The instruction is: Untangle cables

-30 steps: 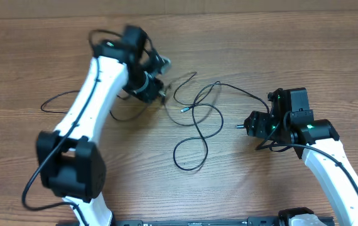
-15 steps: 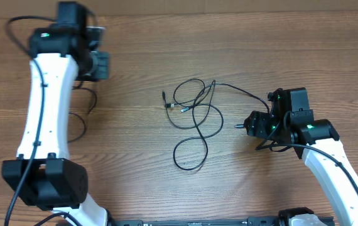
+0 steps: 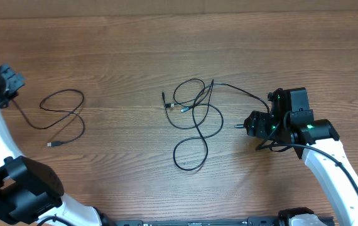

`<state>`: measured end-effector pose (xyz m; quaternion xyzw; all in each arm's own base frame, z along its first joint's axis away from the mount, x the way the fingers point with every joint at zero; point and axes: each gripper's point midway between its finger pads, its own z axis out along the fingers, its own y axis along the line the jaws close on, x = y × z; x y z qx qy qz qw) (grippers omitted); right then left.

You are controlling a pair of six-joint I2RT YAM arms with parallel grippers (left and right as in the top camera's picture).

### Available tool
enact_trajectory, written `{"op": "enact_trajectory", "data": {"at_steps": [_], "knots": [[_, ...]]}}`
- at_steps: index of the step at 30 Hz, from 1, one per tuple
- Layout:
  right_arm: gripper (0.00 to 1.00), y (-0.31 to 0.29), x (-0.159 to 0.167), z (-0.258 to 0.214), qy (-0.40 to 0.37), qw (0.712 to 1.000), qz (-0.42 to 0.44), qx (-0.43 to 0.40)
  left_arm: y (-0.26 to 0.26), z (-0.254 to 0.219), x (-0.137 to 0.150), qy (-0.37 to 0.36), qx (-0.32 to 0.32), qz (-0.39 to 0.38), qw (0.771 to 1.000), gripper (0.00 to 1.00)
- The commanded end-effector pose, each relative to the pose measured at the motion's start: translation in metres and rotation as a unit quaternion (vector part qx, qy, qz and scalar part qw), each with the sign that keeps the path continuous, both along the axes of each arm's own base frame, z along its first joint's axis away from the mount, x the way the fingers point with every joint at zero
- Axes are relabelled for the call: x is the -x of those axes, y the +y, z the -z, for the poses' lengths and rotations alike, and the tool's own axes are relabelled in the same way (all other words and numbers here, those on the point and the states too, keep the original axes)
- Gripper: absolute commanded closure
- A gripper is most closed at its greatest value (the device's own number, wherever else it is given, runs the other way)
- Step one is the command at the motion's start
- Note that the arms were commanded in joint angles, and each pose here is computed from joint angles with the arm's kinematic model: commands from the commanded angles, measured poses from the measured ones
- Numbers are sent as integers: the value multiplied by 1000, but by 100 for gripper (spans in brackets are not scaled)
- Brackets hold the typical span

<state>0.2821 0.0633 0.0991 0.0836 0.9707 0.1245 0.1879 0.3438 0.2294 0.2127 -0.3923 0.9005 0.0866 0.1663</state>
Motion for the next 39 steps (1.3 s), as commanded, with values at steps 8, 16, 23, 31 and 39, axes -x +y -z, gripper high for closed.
{"op": "enact_trajectory", "data": {"at_steps": [8, 16, 23, 31, 39], "knots": [[29, -2, 0, 2, 2, 1000, 3, 4, -3, -7, -5, -25, 16, -5, 1000, 28], [29, -2, 0, 2, 1, 1000, 3, 4, -60, -2, -21, -66, 152, 52, 985, 9], [29, -2, 0, 2, 1, 1000, 3, 4, -108, 14, -31, -34, 161, 145, 976, 32], [29, -2, 0, 2, 2, 1000, 3, 4, -153, 70, -26, 44, 139, 207, 967, 88], [29, -2, 0, 2, 2, 1000, 3, 4, -158, 135, 3, 107, 130, 185, 968, 96]]}}
